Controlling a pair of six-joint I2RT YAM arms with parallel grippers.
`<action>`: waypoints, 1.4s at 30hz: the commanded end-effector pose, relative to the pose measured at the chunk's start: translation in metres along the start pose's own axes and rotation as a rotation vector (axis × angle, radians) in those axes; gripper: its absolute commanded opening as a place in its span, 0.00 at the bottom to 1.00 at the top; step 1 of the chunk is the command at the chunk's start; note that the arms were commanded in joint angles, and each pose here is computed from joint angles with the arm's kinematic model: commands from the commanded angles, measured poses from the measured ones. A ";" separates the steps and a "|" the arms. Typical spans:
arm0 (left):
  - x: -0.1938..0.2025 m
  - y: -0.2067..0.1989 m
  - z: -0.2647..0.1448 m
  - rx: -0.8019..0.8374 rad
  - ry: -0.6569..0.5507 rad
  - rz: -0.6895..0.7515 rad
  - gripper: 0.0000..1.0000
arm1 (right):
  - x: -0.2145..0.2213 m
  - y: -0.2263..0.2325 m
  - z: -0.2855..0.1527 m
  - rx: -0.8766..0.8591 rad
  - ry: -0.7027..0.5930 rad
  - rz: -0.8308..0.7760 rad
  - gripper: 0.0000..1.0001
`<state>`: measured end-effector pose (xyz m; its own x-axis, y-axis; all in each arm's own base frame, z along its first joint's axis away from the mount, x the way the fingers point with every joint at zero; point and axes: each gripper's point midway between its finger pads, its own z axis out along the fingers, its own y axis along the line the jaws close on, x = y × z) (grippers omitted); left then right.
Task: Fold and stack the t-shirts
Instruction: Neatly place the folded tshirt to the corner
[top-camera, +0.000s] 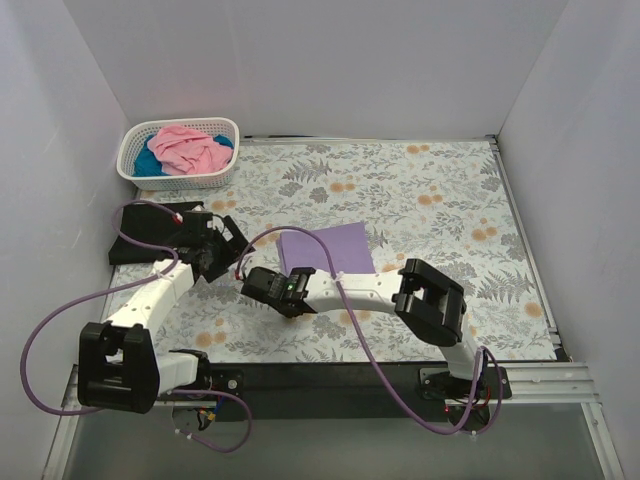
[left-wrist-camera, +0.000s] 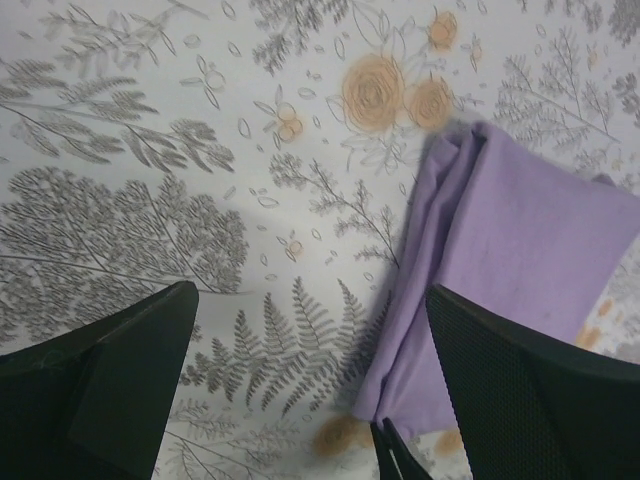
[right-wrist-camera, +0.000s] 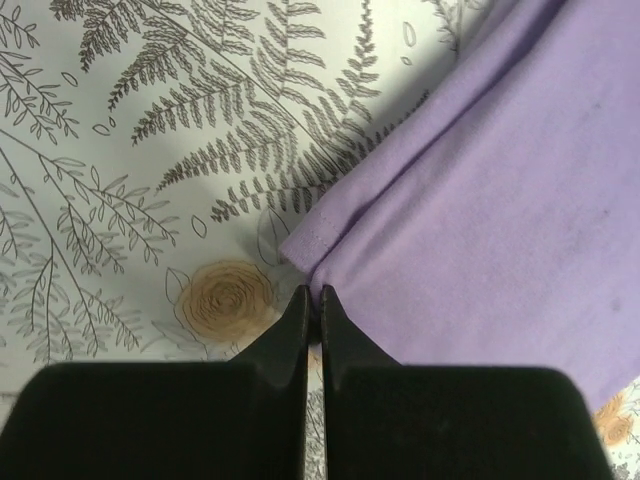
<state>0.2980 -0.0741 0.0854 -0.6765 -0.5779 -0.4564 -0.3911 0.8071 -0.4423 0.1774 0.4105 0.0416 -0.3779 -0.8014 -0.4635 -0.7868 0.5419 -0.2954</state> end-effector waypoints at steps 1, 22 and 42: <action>0.026 -0.021 -0.003 0.133 0.133 -0.071 0.98 | -0.022 -0.020 -0.036 -0.023 -0.088 0.062 0.01; 0.099 -0.067 0.025 0.243 0.397 -0.350 0.98 | -0.021 -0.026 -0.049 -0.145 -0.168 0.192 0.01; 0.122 -0.061 0.059 0.156 0.318 -0.271 0.25 | -0.016 -0.021 -0.047 -0.177 -0.183 0.212 0.01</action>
<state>0.2739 -0.2112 0.0245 -0.7387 -0.6739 0.0083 -0.5012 0.5411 -0.6752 0.1746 0.3927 0.0727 -0.4678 -0.6624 -0.5852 -0.7837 0.6170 -0.0718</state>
